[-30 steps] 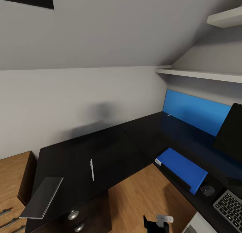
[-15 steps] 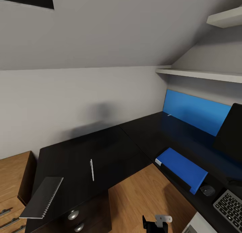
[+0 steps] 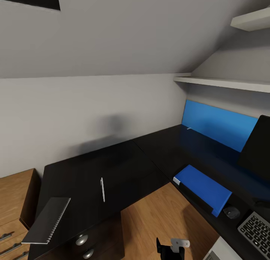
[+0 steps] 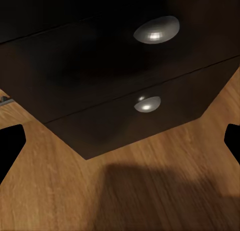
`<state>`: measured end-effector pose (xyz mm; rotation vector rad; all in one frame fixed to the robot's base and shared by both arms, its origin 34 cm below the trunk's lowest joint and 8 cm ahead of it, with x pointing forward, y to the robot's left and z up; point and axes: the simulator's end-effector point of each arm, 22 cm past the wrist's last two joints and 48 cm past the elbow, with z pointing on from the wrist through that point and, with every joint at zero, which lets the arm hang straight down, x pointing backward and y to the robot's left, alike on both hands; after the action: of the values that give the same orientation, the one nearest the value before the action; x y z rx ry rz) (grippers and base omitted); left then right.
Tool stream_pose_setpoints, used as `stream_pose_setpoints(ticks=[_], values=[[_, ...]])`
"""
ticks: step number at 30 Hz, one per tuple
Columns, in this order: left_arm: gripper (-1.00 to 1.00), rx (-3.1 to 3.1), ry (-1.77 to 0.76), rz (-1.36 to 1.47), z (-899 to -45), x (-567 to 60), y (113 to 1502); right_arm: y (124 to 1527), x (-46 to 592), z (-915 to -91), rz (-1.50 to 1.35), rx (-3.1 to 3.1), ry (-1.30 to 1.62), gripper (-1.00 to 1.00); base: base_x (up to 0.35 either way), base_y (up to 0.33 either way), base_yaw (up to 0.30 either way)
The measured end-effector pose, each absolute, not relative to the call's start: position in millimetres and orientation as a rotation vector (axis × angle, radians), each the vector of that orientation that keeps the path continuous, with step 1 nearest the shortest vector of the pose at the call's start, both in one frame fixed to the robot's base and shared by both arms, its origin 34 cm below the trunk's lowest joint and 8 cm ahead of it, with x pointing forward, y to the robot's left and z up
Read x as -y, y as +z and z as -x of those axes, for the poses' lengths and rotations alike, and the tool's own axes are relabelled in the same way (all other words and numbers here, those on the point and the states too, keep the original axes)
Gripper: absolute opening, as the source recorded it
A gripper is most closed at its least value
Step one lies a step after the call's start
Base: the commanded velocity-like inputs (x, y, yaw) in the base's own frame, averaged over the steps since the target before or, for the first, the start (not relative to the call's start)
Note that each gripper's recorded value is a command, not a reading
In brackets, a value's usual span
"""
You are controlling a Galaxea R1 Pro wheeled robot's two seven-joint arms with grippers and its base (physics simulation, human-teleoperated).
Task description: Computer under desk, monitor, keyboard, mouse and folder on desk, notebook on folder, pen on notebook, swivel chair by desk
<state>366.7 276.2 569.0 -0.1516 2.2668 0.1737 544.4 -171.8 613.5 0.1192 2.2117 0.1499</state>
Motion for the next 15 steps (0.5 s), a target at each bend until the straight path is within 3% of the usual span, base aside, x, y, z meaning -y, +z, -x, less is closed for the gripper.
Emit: stream_pose_setpoints(ticks=[15], values=[[1.0,-2.267,0.173,0.151,-367.0,-276.1,569.1,613.8,171.9,-544.5,-0.116,-2.21,0.15,1.0,0.0,0.0,0.0]])
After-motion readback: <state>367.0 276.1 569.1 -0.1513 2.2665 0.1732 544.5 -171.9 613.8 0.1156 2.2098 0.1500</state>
